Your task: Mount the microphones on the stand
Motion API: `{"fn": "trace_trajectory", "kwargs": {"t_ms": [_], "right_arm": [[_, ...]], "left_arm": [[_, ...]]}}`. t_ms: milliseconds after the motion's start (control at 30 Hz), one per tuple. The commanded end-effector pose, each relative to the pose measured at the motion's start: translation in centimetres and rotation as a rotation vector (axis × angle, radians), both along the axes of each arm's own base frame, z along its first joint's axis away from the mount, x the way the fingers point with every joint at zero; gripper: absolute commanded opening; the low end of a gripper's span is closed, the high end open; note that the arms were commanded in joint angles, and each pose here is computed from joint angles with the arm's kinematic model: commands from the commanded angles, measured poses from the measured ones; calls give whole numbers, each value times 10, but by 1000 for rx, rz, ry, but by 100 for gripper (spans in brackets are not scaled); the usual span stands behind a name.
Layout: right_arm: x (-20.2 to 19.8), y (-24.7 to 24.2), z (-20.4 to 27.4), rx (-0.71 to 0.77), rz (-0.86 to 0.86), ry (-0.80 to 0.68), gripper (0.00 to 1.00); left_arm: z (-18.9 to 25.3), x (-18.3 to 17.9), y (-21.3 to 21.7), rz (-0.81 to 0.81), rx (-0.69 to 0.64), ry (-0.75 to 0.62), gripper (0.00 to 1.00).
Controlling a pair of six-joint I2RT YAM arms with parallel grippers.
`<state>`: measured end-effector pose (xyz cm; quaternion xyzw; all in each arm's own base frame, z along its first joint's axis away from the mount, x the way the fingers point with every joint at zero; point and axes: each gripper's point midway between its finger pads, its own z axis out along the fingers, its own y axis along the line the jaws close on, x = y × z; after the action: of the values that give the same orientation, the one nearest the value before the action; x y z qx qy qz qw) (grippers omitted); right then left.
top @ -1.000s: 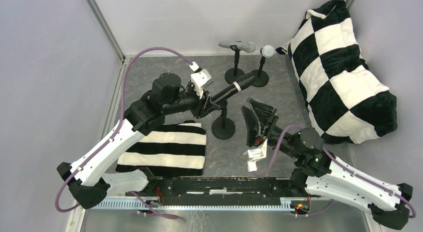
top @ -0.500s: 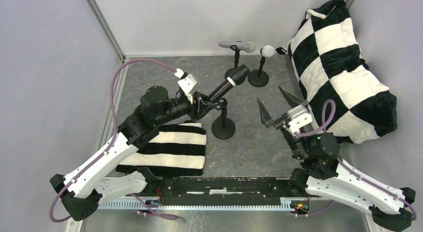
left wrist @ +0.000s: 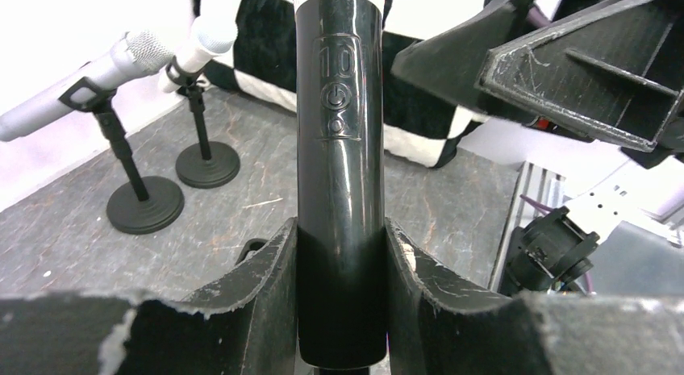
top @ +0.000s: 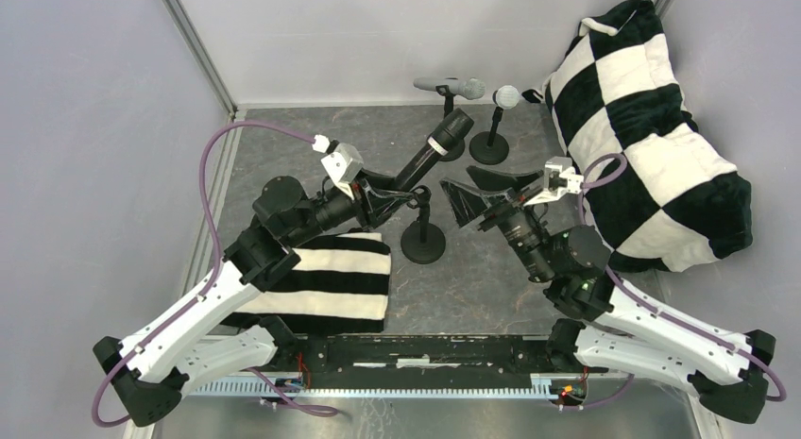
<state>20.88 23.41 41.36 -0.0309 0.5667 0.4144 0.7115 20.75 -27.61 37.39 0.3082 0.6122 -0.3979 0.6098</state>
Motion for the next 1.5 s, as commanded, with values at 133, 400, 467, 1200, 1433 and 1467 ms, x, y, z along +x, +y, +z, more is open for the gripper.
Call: {"fn": "trace_trajectory", "kwargs": {"t_ms": [133,400,467,1200,1433,1467], "right_arm": [[-9,27,40,345,232,60,80],[15,29,53,394,179,48,79],[20,33,56,394,182,40,78],[18,42,68,446,280,-44,15],[21,7,60,396,107,-118,0],[22,-1,58,380,70,-124,0]], "left_arm": [[38,-22,-6,-111,-147,-69,2],[36,-29,-11,-162,-144,-61,2],[34,-29,-13,-169,-141,-53,2],[16,-20,-15,-138,-107,-9,18],[2,-1,-8,-20,-137,68,75],[-2,3,-7,1,-144,87,80]]}}
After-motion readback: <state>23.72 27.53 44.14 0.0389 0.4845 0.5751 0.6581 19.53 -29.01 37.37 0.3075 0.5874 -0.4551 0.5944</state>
